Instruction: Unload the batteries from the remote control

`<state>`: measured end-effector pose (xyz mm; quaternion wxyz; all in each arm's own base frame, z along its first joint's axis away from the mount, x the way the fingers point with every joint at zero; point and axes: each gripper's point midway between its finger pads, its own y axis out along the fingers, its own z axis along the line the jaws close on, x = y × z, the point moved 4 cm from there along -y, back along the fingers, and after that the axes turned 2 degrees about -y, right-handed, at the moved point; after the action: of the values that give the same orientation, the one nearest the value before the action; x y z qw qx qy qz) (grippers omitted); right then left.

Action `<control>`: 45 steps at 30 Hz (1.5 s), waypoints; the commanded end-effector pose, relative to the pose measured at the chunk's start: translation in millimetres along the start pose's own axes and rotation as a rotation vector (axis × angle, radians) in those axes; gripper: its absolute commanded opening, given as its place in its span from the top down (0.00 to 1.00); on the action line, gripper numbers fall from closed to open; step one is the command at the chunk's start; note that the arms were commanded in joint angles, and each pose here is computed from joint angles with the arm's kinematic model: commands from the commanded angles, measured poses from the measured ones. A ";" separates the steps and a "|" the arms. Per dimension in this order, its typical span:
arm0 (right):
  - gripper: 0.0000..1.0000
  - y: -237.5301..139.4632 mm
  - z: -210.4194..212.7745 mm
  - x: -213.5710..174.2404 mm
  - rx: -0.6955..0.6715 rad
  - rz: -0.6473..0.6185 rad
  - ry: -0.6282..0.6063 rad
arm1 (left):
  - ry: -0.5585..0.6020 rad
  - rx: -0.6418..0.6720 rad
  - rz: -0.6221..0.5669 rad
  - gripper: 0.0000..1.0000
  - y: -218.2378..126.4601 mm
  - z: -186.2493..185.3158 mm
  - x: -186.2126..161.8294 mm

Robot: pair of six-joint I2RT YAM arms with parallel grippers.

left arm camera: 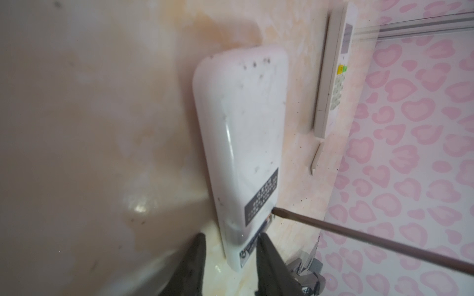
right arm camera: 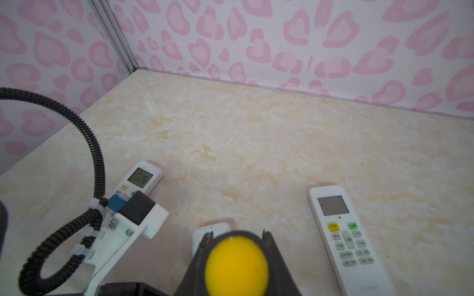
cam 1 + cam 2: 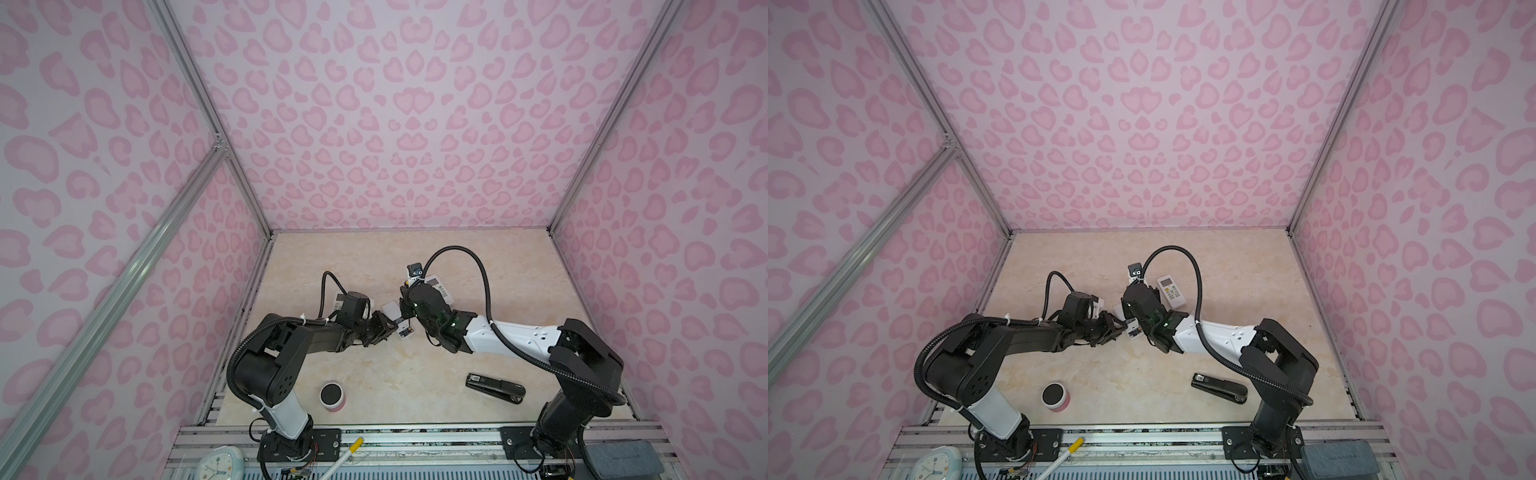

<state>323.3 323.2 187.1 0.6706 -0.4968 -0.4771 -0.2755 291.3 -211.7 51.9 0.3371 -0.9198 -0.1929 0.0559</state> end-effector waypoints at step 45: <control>1.00 -1.4 1.0 -11.9 0.037 -0.006 -0.019 | -0.043 0.053 -0.002 0.74 11.6 19.8 0.0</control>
<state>320.6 321.2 183.8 0.6629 -0.4894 -0.4966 -0.2729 297.9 -216.4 45.5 0.3231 -0.9241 -0.1961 0.0565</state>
